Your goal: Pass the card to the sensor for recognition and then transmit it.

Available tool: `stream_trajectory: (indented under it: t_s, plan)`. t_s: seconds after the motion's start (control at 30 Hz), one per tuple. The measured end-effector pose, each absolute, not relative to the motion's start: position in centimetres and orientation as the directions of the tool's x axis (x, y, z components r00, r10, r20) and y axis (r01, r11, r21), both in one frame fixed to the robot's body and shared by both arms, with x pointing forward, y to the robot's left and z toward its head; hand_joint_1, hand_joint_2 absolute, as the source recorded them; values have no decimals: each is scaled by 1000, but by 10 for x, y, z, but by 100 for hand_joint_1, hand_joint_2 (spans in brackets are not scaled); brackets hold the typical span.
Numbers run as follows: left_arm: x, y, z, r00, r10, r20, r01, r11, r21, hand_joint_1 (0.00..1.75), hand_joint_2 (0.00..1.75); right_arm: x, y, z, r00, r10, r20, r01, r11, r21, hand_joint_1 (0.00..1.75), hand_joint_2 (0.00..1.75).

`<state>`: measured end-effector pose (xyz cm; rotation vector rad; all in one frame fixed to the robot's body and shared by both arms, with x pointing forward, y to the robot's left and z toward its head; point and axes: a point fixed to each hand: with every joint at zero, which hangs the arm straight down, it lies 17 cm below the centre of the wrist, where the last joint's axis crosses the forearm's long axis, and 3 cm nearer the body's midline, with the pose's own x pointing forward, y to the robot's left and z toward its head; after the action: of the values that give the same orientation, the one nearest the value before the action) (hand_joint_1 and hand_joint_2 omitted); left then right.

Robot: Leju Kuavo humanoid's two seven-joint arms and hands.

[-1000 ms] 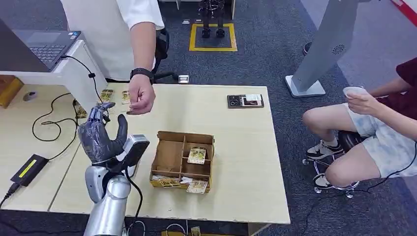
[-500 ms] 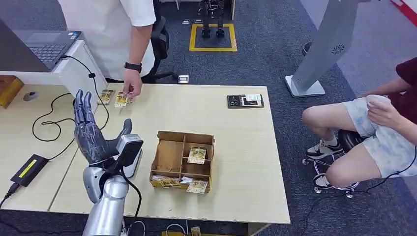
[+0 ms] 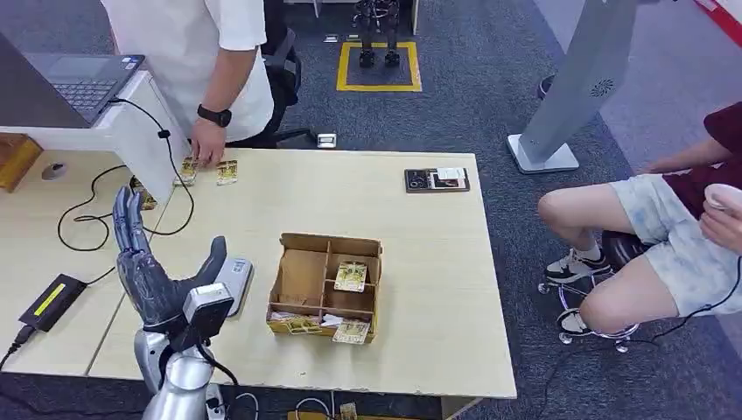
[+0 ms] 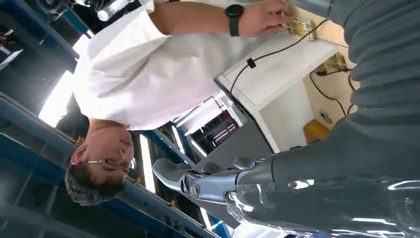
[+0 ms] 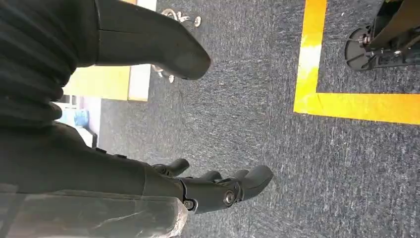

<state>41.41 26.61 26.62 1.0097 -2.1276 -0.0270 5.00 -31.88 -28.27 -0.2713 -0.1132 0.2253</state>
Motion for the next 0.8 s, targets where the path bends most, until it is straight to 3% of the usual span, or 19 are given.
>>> stream_trajectory:
  t_s: [0.5, 0.67, 0.8]
  plan:
    - [376, 259, 261, -491, -627, 605, -582, 753, 307, 0, 175, 44, -322, -283, 973, 216, 80, -187, 944, -273, 0, 175]
    - [350, 230, 247, -525, -699, 485, -531, 715, 455, 0, 175, 39, -325, -283, 975, 209, 81, -181, 946, -267, 0, 175]
    - [343, 213, 227, -520, -719, 461, -472, 691, 547, 0, 175, 37, -330, -283, 976, 201, 79, -173, 947, -273, 0, 175]
